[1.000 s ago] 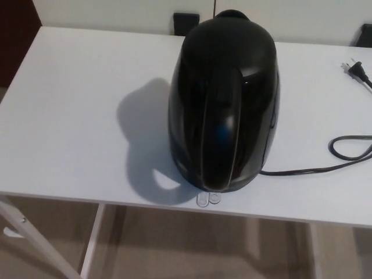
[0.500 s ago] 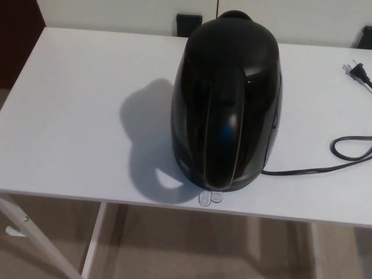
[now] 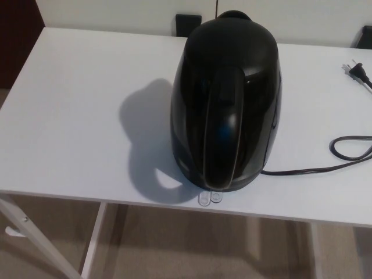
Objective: The robot walk towards a table in front and click the button on the base of the boilling pot using its left middle finger
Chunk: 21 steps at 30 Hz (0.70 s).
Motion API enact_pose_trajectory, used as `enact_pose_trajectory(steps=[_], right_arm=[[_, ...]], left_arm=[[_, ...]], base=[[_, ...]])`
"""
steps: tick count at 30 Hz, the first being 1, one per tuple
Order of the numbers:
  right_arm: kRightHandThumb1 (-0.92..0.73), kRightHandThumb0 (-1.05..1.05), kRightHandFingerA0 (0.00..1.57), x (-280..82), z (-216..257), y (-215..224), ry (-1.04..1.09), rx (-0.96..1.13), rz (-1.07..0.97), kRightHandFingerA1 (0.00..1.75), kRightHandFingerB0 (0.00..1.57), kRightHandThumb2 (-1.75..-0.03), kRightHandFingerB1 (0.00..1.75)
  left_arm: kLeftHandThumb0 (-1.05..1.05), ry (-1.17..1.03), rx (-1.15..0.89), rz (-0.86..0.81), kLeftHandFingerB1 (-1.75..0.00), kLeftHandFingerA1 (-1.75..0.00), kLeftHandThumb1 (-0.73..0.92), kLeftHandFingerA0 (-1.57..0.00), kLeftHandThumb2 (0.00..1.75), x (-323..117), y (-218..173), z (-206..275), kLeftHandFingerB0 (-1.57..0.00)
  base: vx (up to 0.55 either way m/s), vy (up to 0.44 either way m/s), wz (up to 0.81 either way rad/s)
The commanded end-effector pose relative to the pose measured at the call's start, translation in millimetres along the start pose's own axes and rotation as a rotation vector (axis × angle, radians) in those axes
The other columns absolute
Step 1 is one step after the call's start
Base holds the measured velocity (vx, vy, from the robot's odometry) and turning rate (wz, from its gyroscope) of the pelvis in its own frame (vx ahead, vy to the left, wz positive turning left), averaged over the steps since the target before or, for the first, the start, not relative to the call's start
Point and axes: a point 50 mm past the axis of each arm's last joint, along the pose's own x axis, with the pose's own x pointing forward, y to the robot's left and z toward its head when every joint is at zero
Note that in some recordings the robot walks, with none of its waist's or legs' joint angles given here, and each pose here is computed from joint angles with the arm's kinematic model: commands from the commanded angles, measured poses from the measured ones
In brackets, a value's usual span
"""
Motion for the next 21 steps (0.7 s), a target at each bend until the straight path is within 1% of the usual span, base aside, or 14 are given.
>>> enact_pose_trajectory(steps=[1,3,4,8,10,11,13,14,15,16,17,18,19,21], right_arm=[[-0.45,-0.52,0.46,4,7,-20,-0.018,-0.058,0.024,0.55,0.38,-0.78,0.5],[-0.55,-0.51,0.51,4,9,-24,-0.031,-0.065,0.03,0.46,0.43,-0.56,0.39],[-0.4,-0.62,0.45,5,10,-24,-0.038,-0.053,0.03,0.56,0.38,-0.78,0.5],[-0.43,-0.58,0.46,7,14,-26,-0.046,-0.035,0.024,0.57,0.37,-0.79,0.5],[-0.62,-0.46,0.48,8,15,-26,-0.039,-0.017,0.027,0.45,0.39,-0.58,0.39],[-0.62,-0.47,0.53,8,15,-25,-0.04,-0.016,0.024,0.48,0.44,-0.58,0.41],[-0.62,-0.5,0.54,9,17,-26,-0.045,-0.022,0.02,0.48,0.46,-0.58,0.42],[-0.5,-0.52,0.55,9,18,-26,-0.051,-0.016,0.021,0.6,0.44,-0.84,0.54],[-0.5,-0.52,0.55,10,19,-26,-0.054,-0.012,0.022,0.6,0.44,-0.84,0.54],[-0.61,-0.48,0.65,10,20,-27,-0.056,-0.009,0.022,0.53,0.5,-0.59,0.43],[-0.47,-0.52,0.55,10,20,-28,-0.066,0.021,0.029,0.62,0.47,-0.83,0.56],[-0.47,-0.52,0.55,10,21,-28,-0.068,0.024,0.03,0.62,0.47,-0.83,0.56],[-0.61,-0.5,0.61,10,22,-29,-0.084,0.001,0.028,0.54,0.55,-0.59,0.45],[-0.63,-0.51,0.64,6,24,-29,-0.14,-0.023,0.033,0.56,0.57,-0.59,0.45]], left_arm=[[-0.3,-0.561,0.898,-0.108,-0.49,-0.47,0.41,0.0,0.93,-5,-2,77,0.0],[-0.47,-0.564,0.931,-0.092,-0.19,-0.29,0.54,-0.16,0.59,-2,0,77,-0.06],[-0.49,-0.565,0.943,-0.09,-0.19,-0.29,0.54,-0.15,0.6,-1,1,77,-0.06],[-0.48,-0.569,0.956,-0.077,-0.2,-0.29,0.55,-0.15,0.59,1,7,80,-0.07],[-0.32,-0.574,0.98,-0.056,-0.49,-0.48,0.44,0.0,0.96,2,11,83,0.0],[-0.51,-0.569,0.995,-0.059,-0.19,-0.29,0.57,-0.15,0.61,2,12,83,-0.06],[-0.51,-0.575,1.018,-0.044,-0.2,-0.29,0.57,-0.17,0.6,2,15,85,-0.07],[-0.32,-0.586,1.014,-0.016,-0.49,-0.47,0.43,0.0,0.96,3,18,86,0.0],[-0.32,-0.59,1.011,-0.007,-0.49,-0.47,0.43,0.0,0.96,4,20,87,0.0],[-0.52,-0.595,1.006,0.02,-0.23,-0.3,0.56,-0.23,0.6,4,21,87,-0.1],[-0.31,-0.587,1.015,0.036,-0.49,-0.47,0.44,0.0,0.96,4,24,88,0.0],[-0.31,-0.586,1.019,0.039,-0.49,-0.47,0.44,0.0,0.96,5,25,88,0.0],[-0.49,-0.587,1.03,0.05,-0.21,-0.31,0.56,-0.22,0.6,5,26,88,-0.09],[-0.51,-0.593,1.05,0.085,-0.22,-0.3,0.57,-0.22,0.6,6,29,88,-0.09]], base=[[0.0,0.0,0.0],[0.0,0.0,0.0],[0.0,0.0,0.0],[0.0,0.0,0.0],[0.0,0.0,0.0],[0.0,0.0,0.0],[0.0,0.0,0.0],[0.0,0.0,0.0],[0.0,0.0,0.0],[0.0,0.0,0.0],[0.0,0.0,0.0],[0.0,0.0,0.0],[0.0,0.0,0.0],[0.0,0.0,0.0]])
